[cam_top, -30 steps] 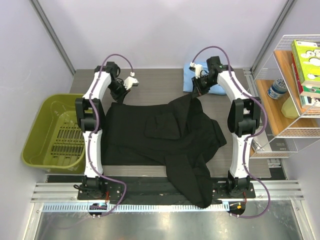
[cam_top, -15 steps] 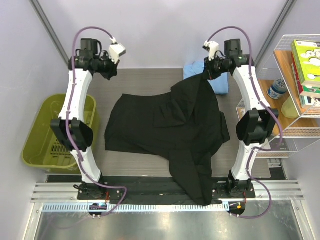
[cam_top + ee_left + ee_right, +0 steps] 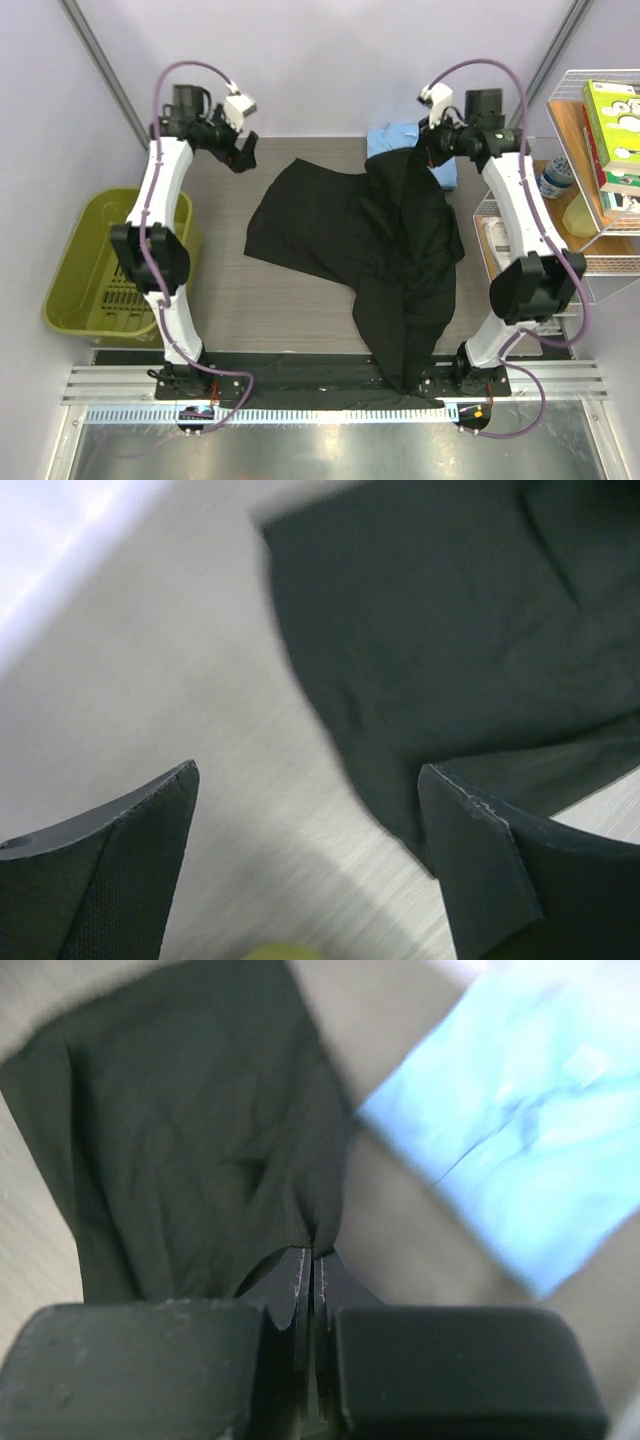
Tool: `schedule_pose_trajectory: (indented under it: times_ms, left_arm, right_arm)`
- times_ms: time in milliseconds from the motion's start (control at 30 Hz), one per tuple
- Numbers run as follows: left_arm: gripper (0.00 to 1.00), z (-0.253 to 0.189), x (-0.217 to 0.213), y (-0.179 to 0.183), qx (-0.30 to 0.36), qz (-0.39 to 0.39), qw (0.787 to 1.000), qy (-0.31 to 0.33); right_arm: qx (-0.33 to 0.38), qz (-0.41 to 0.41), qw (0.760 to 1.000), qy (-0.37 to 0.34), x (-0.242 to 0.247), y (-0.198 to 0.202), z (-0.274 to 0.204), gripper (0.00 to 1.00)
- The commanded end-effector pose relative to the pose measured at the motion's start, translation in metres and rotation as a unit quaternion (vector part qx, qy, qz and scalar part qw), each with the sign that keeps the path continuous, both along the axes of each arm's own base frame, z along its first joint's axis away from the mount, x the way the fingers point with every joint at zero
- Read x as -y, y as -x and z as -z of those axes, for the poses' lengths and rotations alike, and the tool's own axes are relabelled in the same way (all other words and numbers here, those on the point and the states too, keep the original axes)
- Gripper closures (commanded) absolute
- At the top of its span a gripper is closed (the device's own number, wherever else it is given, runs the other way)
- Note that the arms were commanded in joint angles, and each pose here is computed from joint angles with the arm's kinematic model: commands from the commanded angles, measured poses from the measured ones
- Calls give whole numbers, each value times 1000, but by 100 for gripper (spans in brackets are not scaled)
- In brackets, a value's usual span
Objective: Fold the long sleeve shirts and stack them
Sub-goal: Flatten the shirt out
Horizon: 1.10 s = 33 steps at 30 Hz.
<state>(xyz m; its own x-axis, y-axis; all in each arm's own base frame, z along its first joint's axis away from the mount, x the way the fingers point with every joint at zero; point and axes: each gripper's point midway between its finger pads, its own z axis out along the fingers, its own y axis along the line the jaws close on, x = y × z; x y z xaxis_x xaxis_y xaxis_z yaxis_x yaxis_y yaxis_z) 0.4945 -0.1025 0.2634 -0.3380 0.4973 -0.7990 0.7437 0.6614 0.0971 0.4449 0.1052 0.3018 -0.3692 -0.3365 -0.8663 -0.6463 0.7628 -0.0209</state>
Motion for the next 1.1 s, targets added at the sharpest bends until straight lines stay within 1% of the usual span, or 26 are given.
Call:
schedule_pose_trajectory:
  times_ms: [0,33,67,200,233,267,333,367,400,467,500,567,600,667,700,733,767,800,833,867,900,933,967,1000,1033,1067]
  left_arm:
    - [12,76,34,-1,-68,13,997,-14]
    - [15,93,45,-3,-70,13,997,-36]
    - [16,115,49,-3,-90,15,995,-46]
    - [22,166,67,-5,-122,13,989,-88]
    - [23,176,73,-1,-124,22,986,-106]
    - [24,186,67,2,-129,18,982,-137]
    - [31,213,60,21,-158,43,969,-187]
    - [35,219,57,32,-177,53,963,-194]
    - [40,230,47,57,-213,64,952,-208]
    - [43,236,35,79,-226,84,942,-233]
    - [47,239,25,106,-248,93,933,-244]
    - [51,244,13,138,-278,106,919,-260]
    - [53,254,0,176,-324,120,898,-271]
    - [54,242,-12,211,-338,131,890,-277]
    - [54,248,-17,245,-372,151,875,-270]
    - [54,229,-21,268,-380,165,871,-265]
    - [54,223,-21,283,-390,174,868,-255]
    - [50,217,-22,301,-402,190,861,-246]
    - [46,205,-15,308,-400,191,869,-219]
    - [43,189,-12,308,-383,182,882,-204]
    - [36,173,-6,295,-358,173,899,-185]
    - [32,162,-3,284,-342,155,913,-158]
    - [30,144,3,252,-294,138,934,-146]
    - [27,136,0,233,-275,114,944,-140]
    - [26,130,0,213,-258,84,953,-131]
    - [25,114,1,178,-211,63,967,-127]
  right_arm:
    - [-74,6,997,14,0,2,60,99]
    - [-75,10,997,17,2,1,63,99]
    - [-78,14,997,21,3,2,66,99]
    - [-91,30,994,43,13,1,83,99]
    - [-92,32,994,47,14,1,85,99]
    - [-93,31,994,52,15,1,88,99]
    - [-100,31,993,57,17,4,93,99]
    - [-103,28,993,59,16,6,95,99]
    - [-105,25,992,62,17,8,98,99]
    - [-112,17,991,67,17,16,102,99]
    - [-116,10,990,72,18,20,107,99]
    - [-127,-4,989,75,17,31,110,99]
    - [-133,-10,988,74,16,37,112,99]
    - [-152,-38,986,64,10,57,111,99]
    - [-165,-48,983,62,8,69,116,99]
    - [-180,-65,980,59,5,83,119,99]
    - [-179,-78,980,50,1,95,113,99]
    - [-195,-87,976,47,-2,108,122,99]
    - [-199,-91,975,45,-3,115,123,99]
    - [-200,-97,974,46,-5,120,125,99]
    - [-204,-102,973,47,-7,126,129,99]
    - [-199,-107,973,49,-10,125,130,99]
    - [-202,-105,973,49,-13,124,132,99]
    - [-206,-103,972,49,-15,119,136,99]
    - [-204,-105,972,47,-19,113,136,99]
    - [-209,-99,972,42,-21,108,136,99]
